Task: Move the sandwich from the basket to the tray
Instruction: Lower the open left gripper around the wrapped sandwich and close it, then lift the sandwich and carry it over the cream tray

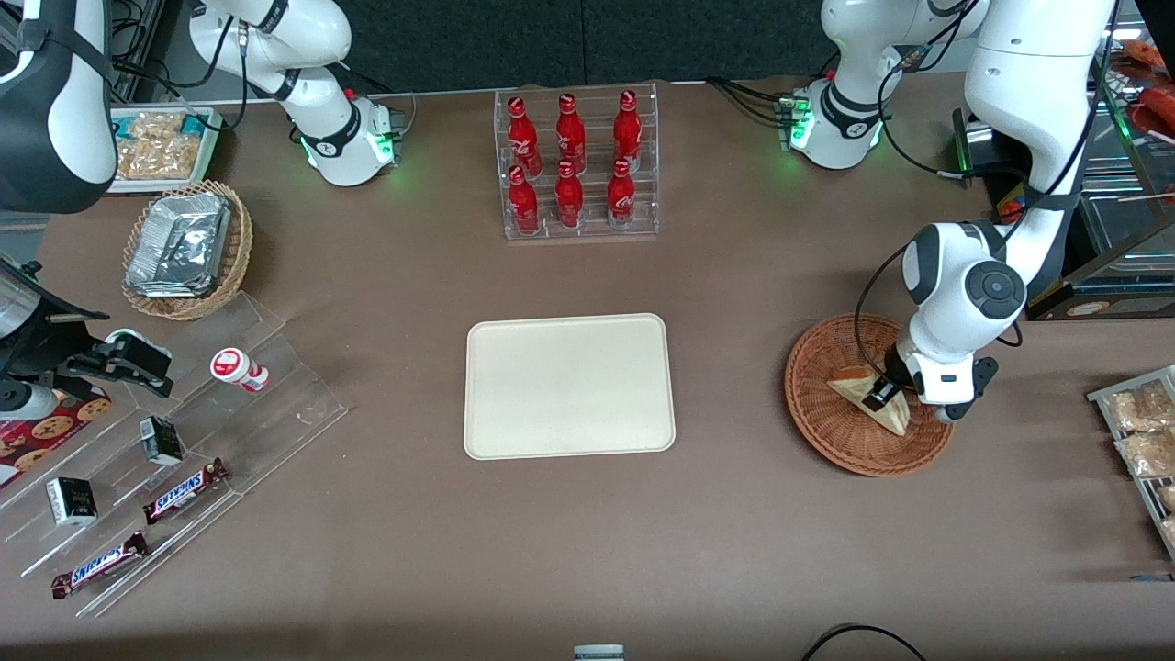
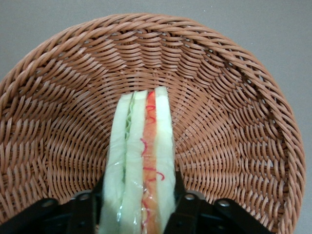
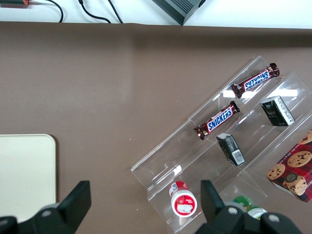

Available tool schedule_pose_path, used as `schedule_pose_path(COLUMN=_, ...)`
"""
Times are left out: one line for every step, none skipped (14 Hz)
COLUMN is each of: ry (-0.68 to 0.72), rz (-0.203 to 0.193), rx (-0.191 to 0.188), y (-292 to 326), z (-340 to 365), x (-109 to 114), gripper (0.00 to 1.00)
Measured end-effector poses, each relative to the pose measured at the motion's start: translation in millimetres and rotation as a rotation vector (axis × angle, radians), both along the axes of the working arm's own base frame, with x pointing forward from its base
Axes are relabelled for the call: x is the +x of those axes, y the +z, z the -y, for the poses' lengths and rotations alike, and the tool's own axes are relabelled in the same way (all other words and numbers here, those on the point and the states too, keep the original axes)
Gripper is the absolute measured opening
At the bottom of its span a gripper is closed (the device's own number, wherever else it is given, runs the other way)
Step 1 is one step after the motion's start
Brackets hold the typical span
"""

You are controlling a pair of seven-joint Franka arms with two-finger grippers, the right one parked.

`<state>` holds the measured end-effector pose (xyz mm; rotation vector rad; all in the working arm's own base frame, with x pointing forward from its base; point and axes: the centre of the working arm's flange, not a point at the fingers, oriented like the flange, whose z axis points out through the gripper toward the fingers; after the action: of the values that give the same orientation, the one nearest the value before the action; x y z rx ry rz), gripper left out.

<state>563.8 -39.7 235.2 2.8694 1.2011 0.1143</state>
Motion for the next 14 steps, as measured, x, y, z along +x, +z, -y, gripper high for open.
schedule_pose_path(ry=0.0, rz=0.0, rx=0.0, y=0, z=0, x=0, gripper=0.41)
schedule_pose_path(ry=-0.001, rz=0.002, rx=0.0, y=1, z=0, x=0, gripper=0.33)
schedule_pose_path(ry=-0.007, rz=0.006, rx=0.0, y=3, z=0, x=1, gripper=0.25)
schedule_pose_path(ry=-0.026, rz=0.013, rx=0.001, y=9, z=1, x=2, gripper=0.23)
schedule_pose_path(ry=-0.054, rz=0.014, rx=0.004, y=18, z=3, x=4, gripper=0.23)
schedule_pose_path(ry=-0.087, rz=0.004, rx=0.007, y=32, z=6, x=5, gripper=0.23)
schedule_pose_path(ry=-0.126, rz=-0.013, rx=0.009, y=53, z=15, x=7, gripper=0.23)
schedule_pose_path(ry=-0.17, rz=-0.032, rx=0.009, y=78, z=31, x=9, gripper=0.23)
schedule_pose_path(ry=-0.226, rz=-0.056, rx=0.01, y=105, z=50, x=11, gripper=0.2)
schedule_pose_path(ry=-0.293, rz=-0.079, rx=0.011, y=132, z=73, x=13, gripper=0.17)
schedule_pose_path(ry=-0.357, rz=-0.093, rx=0.01, y=157, z=98, x=13, gripper=0.16)
schedule_pose_path(ry=-0.414, rz=-0.093, rx=0.005, y=178, z=128, x=11, gripper=0.16)
schedule_pose_path(ry=-0.465, rz=-0.084, rx=-0.003, y=192, z=158, x=7, gripper=0.16)
schedule_pose_path(ry=-0.518, rz=-0.071, rx=-0.012, y=201, z=187, x=0, gripper=0.16)
